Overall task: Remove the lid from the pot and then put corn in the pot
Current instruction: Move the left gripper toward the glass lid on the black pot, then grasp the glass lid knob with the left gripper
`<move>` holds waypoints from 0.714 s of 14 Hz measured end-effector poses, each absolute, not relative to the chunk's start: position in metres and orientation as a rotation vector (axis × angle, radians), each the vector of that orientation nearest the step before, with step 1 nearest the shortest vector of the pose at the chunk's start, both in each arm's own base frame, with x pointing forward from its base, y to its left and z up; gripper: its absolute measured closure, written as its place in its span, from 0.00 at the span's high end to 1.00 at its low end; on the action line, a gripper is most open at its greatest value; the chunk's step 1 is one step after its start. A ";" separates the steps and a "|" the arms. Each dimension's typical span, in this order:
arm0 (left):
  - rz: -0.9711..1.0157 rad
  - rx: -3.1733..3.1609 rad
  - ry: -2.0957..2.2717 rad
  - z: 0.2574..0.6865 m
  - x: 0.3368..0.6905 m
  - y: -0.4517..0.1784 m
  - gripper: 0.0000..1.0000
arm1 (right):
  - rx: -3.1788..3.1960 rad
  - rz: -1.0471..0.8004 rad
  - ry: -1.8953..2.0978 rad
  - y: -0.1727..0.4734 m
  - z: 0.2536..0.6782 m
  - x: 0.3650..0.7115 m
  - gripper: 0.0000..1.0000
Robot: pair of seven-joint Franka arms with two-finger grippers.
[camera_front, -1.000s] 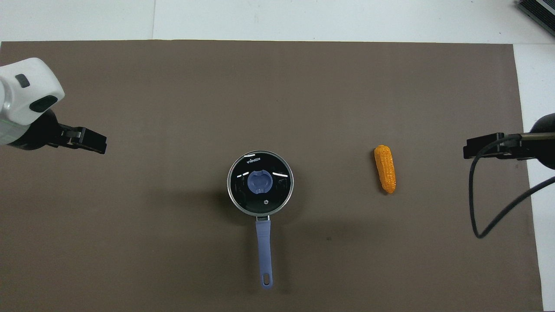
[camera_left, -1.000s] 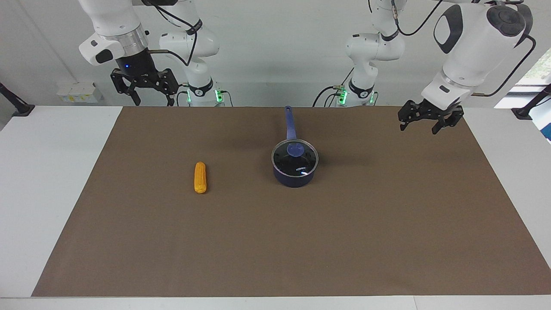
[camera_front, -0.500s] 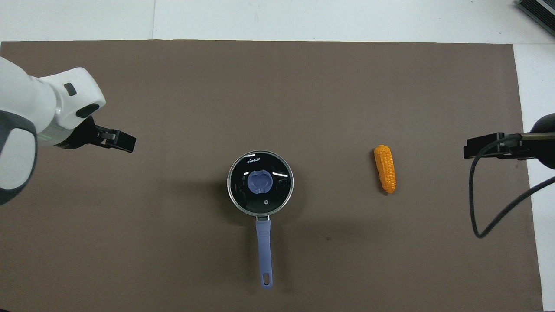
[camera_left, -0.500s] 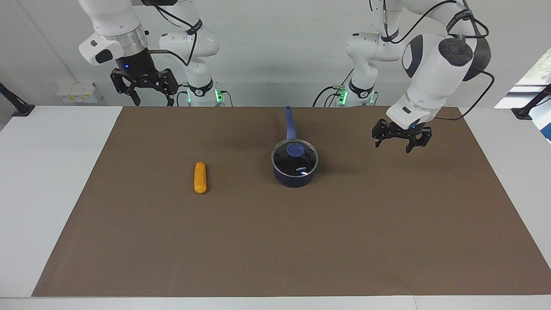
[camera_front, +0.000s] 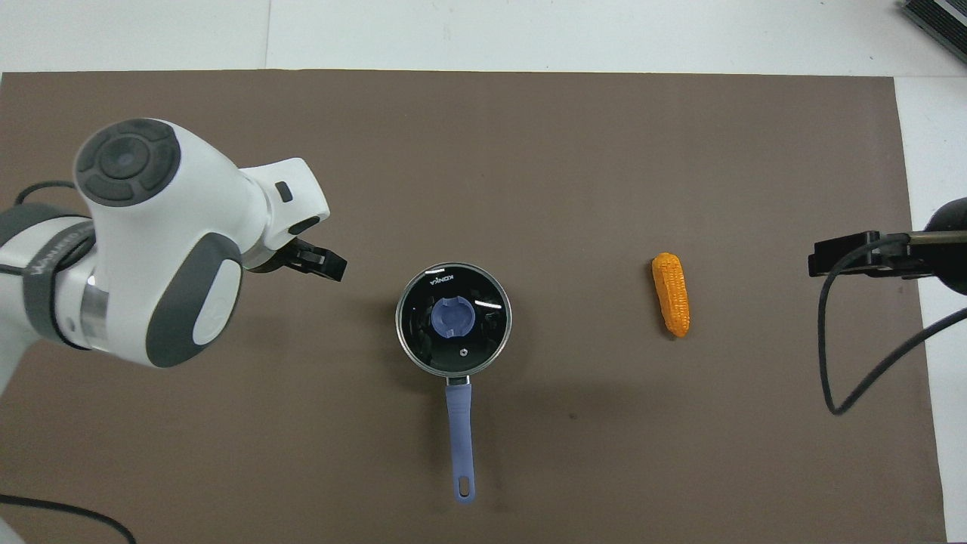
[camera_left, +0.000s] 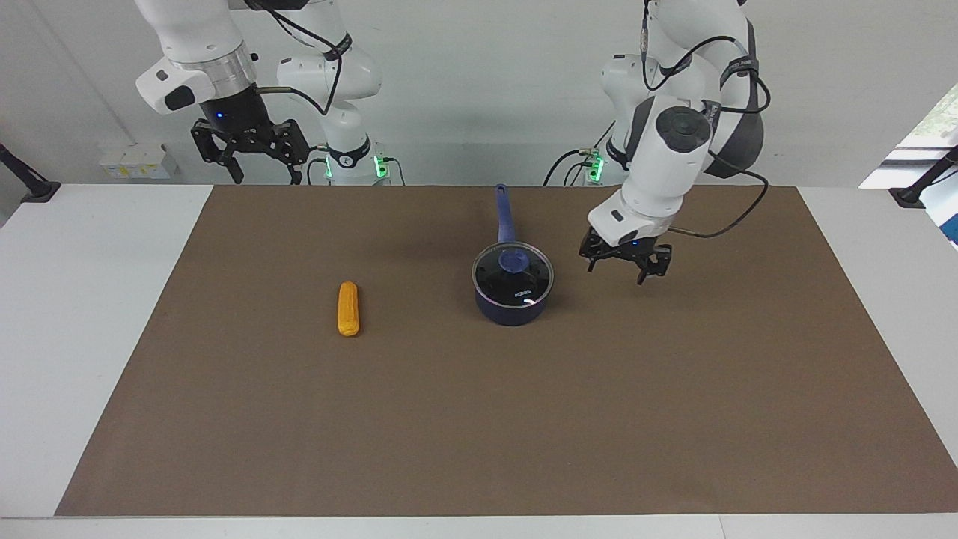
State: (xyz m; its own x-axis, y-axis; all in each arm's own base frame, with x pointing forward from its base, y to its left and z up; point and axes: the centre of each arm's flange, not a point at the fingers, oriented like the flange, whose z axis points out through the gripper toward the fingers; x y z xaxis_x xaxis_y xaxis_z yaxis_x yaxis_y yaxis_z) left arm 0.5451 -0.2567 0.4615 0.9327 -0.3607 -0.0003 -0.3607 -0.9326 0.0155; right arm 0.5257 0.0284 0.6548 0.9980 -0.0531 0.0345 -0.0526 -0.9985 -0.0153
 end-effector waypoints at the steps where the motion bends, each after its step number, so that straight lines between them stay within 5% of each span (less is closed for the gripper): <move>1: -0.004 3.077 -0.552 0.461 0.536 -0.276 1.00 | -3.125 -0.055 0.085 0.027 0.655 0.526 1.00; 10: 0.027 3.097 -0.329 0.430 0.479 -0.394 1.00 | -3.125 -0.054 0.088 0.026 0.655 0.526 1.00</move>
